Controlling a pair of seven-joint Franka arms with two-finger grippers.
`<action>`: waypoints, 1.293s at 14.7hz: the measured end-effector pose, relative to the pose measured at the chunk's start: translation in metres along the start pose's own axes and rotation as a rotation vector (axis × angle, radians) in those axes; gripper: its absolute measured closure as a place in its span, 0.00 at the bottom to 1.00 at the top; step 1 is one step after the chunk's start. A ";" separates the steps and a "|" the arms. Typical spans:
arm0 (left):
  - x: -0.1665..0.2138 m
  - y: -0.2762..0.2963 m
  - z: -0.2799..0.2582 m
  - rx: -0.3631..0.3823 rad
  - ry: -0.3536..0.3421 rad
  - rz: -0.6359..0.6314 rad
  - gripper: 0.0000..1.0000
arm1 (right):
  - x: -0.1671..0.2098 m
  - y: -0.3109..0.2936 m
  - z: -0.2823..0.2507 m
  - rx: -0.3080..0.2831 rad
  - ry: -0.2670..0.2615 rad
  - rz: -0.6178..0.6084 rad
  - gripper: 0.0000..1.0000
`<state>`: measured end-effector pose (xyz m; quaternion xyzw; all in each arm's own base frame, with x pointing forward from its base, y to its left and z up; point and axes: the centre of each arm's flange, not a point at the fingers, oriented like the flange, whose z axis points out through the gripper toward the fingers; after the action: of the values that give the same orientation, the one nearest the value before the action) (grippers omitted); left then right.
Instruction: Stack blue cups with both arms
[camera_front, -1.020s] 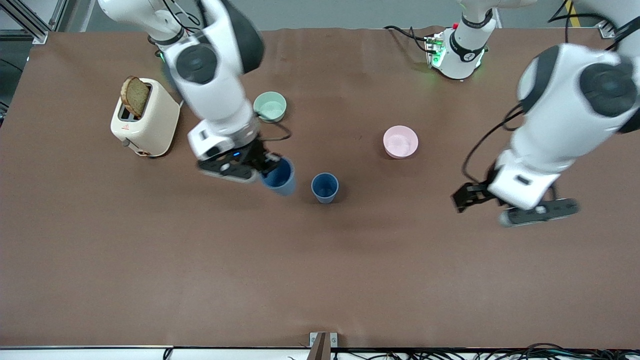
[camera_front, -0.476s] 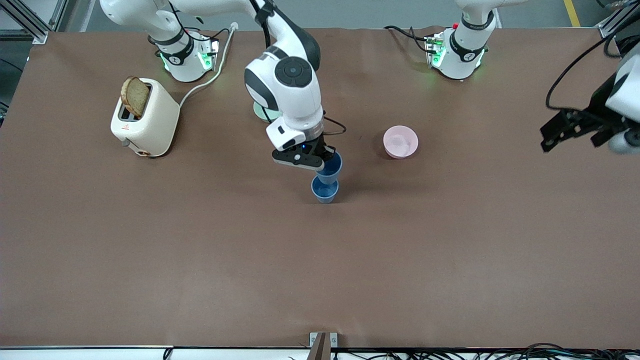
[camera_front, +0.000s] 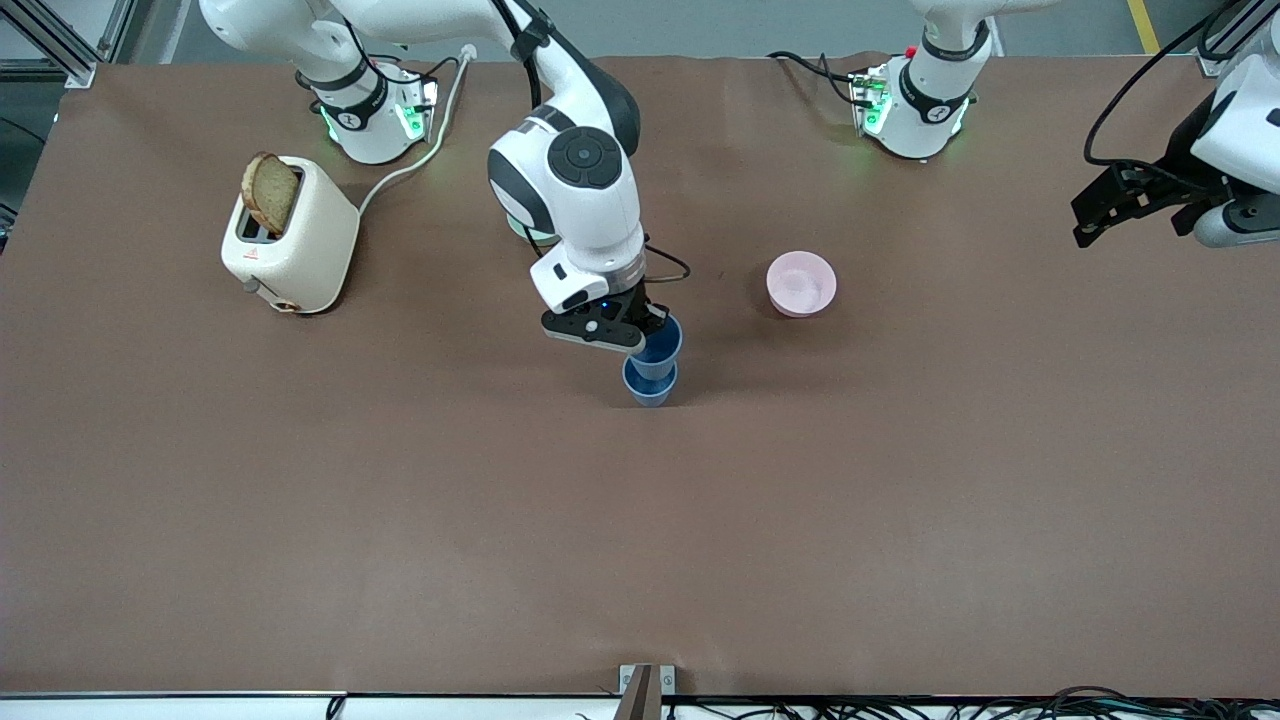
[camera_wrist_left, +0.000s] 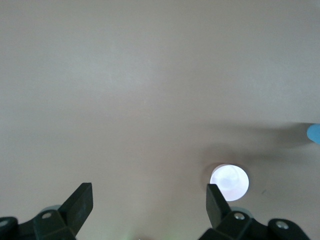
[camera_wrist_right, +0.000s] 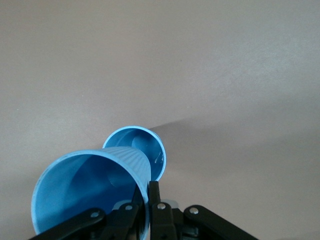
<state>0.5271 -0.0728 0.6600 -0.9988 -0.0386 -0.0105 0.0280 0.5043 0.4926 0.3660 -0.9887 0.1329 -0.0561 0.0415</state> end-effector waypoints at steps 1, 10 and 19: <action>0.000 0.000 0.002 -0.003 -0.005 0.004 0.00 | 0.000 0.000 0.003 -0.003 0.001 -0.003 0.95; -0.010 -0.009 0.006 0.005 -0.018 0.047 0.00 | -0.002 -0.001 0.032 -0.020 0.005 -0.016 0.95; -0.013 -0.002 0.005 -0.030 -0.022 0.059 0.00 | -0.004 -0.001 0.052 -0.031 0.003 -0.023 0.94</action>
<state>0.5143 -0.0711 0.6547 -0.9999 -0.0091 0.0010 0.0128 0.5074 0.4979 0.3145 -0.9906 0.1222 -0.0562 0.0255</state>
